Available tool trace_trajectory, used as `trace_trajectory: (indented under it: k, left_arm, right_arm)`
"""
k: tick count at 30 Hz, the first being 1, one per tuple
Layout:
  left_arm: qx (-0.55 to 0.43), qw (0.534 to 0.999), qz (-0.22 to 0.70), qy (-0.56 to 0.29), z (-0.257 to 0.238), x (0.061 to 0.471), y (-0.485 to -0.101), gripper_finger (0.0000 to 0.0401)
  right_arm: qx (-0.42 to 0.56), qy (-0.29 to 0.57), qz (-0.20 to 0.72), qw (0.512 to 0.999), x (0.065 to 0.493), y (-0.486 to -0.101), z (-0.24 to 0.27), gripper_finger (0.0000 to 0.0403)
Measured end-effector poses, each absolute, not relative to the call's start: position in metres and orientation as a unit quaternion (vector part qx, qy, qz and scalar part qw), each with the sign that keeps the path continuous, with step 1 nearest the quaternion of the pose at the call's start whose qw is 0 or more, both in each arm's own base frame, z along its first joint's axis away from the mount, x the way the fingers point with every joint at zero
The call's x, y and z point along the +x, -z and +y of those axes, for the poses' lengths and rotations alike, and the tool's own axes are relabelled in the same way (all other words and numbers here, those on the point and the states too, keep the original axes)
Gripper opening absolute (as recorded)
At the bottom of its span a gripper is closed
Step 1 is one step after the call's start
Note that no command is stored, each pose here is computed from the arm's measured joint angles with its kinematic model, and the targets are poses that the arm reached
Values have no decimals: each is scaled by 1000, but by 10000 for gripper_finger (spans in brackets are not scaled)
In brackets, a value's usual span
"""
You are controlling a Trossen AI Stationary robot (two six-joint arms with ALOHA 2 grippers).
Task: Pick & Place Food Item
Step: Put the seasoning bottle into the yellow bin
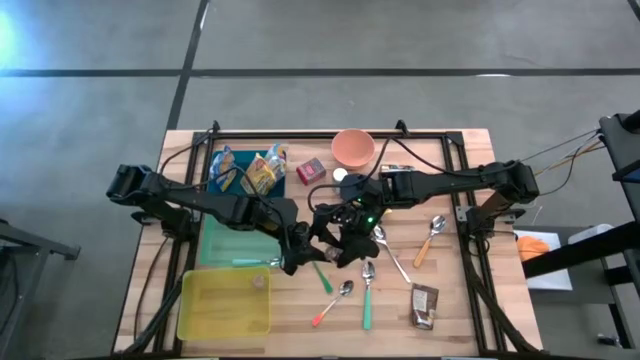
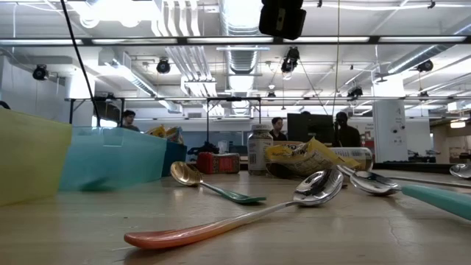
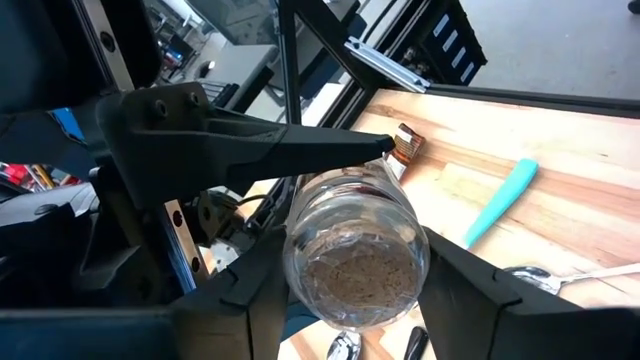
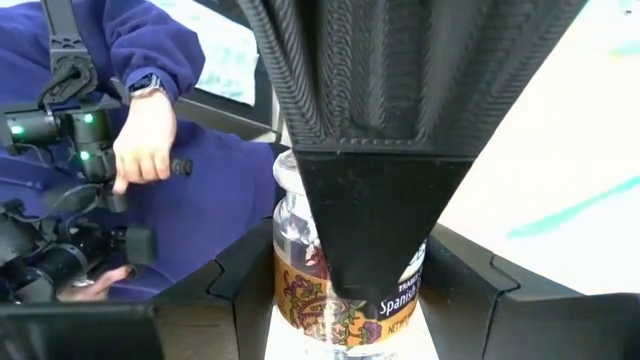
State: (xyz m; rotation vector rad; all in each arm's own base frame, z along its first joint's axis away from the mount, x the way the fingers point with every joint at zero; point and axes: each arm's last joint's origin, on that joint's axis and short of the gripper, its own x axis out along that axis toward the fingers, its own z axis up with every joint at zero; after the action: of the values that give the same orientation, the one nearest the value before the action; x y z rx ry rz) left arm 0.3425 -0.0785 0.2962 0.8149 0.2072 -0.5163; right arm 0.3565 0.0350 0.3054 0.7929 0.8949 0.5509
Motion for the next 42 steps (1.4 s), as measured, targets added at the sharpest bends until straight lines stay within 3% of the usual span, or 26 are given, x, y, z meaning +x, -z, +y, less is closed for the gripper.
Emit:
trace_trajectory:
  k: [11, 20, 25, 36, 42]
  left_arm:
    - [386, 883, 107, 246, -79, 342, -295, 180]
    - [366, 890, 117, 244, -80, 341, -295, 179]
    - [354, 895, 121, 243, -80, 341, -295, 179]
    - [280, 919, 193, 200, -73, 323, -304, 179]
    - [181, 932, 262, 176, -69, 304, -308, 179]
  right_arm:
    - [370, -245, 416, 794, 357, -305, 35, 190]
    - [381, -234, 421, 789, 357, -303, 34, 296]
    - [380, -234, 420, 790, 357, -303, 34, 325]
    - [367, -204, 420, 804, 356, -302, 27, 330]
    - [362, -201, 416, 810, 355, -303, 23, 331]
